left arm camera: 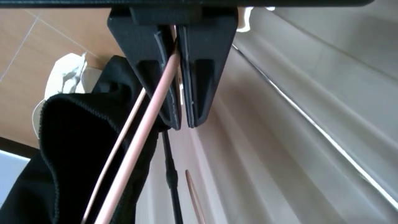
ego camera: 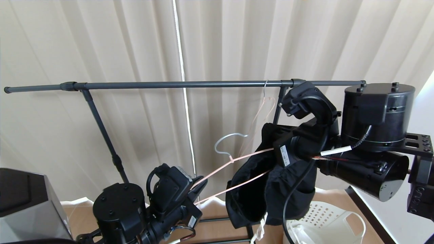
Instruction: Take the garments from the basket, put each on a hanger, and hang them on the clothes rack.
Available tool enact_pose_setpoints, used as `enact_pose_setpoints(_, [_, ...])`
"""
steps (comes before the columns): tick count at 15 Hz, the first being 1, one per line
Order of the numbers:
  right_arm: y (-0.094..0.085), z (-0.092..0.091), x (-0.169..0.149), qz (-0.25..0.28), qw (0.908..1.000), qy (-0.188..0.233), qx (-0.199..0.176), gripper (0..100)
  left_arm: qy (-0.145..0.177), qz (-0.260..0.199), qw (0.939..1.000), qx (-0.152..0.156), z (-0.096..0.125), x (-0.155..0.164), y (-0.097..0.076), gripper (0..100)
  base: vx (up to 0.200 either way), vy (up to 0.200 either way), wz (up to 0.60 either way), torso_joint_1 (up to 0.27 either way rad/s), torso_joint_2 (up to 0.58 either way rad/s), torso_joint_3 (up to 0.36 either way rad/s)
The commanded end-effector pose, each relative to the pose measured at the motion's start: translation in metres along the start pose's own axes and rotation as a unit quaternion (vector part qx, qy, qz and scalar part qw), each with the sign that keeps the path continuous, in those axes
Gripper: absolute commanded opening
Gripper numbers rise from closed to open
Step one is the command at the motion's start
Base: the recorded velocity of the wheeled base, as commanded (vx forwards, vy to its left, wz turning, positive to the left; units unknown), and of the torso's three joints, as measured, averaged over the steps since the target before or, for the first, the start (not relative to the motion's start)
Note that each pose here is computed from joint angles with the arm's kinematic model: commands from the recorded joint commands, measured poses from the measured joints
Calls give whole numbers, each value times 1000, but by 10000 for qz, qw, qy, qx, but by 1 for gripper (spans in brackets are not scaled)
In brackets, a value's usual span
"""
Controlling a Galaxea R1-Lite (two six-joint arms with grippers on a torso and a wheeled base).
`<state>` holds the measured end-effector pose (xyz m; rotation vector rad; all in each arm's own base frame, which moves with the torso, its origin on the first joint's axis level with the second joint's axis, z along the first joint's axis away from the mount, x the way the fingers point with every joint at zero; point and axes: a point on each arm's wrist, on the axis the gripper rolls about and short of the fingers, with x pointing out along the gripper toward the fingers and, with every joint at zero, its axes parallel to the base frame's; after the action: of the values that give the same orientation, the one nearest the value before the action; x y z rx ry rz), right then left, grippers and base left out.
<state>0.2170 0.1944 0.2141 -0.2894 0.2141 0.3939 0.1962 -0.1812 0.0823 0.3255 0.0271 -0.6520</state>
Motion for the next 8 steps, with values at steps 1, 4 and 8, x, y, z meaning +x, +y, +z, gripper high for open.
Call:
enact_pose_setpoints(1, [10, 4, -7, 189, 9998, -110, -5, 0, -61, 10, 10000, -6, 2, 2, 0, 0, 0, 0, 0, 0, 0, 0])
enact_pose_setpoints(4, [31, 5, -15, 533, 9985, -148, -14, 0, -76, 14, 10000, -40, 2, 4, 0, 0, 0, 0, 0, 0, 0, 0])
enact_pose_setpoints(8, [50, 7, -19, 627, 9978, -172, 103, 0, -7, -21, 10000, -38, -2, 7, -2, 0, 0, 0, 0, 0, 0, 0])
